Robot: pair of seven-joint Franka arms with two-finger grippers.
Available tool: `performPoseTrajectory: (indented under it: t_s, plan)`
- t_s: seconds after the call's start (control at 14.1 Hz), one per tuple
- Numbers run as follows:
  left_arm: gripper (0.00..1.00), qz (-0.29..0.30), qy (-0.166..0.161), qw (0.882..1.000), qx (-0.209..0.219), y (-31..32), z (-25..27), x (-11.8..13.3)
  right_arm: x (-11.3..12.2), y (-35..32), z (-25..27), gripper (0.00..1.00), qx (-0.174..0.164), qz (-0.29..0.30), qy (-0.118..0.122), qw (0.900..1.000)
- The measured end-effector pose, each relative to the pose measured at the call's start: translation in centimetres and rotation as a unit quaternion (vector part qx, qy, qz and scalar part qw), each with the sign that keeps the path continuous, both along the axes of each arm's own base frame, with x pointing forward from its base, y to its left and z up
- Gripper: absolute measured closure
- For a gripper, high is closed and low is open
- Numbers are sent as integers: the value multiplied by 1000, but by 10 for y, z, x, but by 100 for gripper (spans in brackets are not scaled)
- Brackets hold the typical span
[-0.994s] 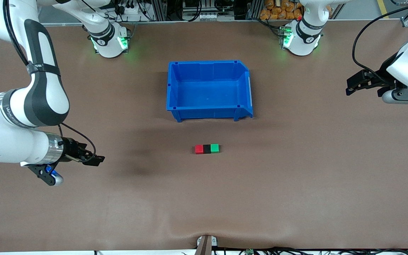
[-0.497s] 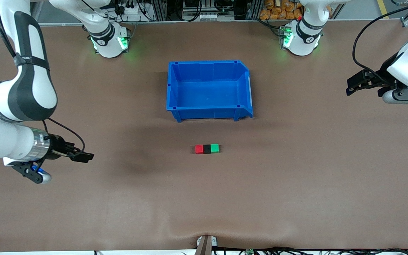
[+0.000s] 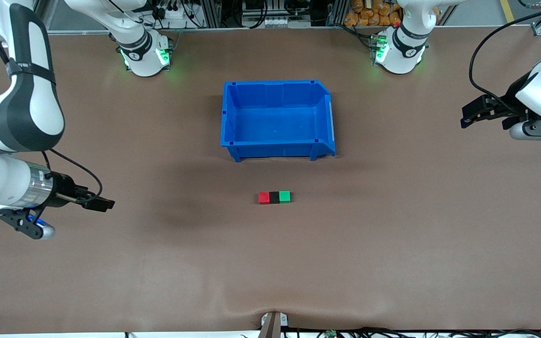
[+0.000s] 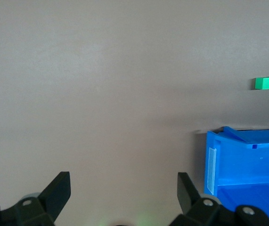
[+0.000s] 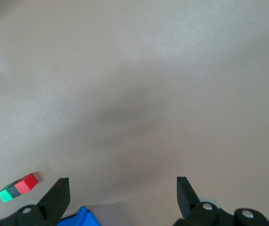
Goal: Attach green and red cubes to black cube
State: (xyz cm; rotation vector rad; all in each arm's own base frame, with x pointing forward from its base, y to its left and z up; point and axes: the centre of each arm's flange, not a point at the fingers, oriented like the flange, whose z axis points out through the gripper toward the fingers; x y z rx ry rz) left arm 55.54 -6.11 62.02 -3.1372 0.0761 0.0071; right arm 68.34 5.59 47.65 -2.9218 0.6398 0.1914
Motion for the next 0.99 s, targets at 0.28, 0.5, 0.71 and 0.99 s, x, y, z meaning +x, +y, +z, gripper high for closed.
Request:
performPoseTrajectory:
  t_s: [0.28, 0.5, 0.71, 0.99]
  plan:
    - [0, 1, 0, 1000, 0, 1, 0, 0, -6, -6, 19, 0, -5, 36, -15, 999]
    - [0, 1, 0, 1000, 0, 1, 0, 0, -13, -17, 35, 0, -8, 64, -19, 998]
    - [0, 1, 0, 1000, 0, 1, 0, 1, -19, -30, 50, 0, -13, 78, -25, 997]
    - [0, 4, 0, 1000, 0, 5, 0, 1, -29, -35, 67, 0, -17, 94, -26, 995]
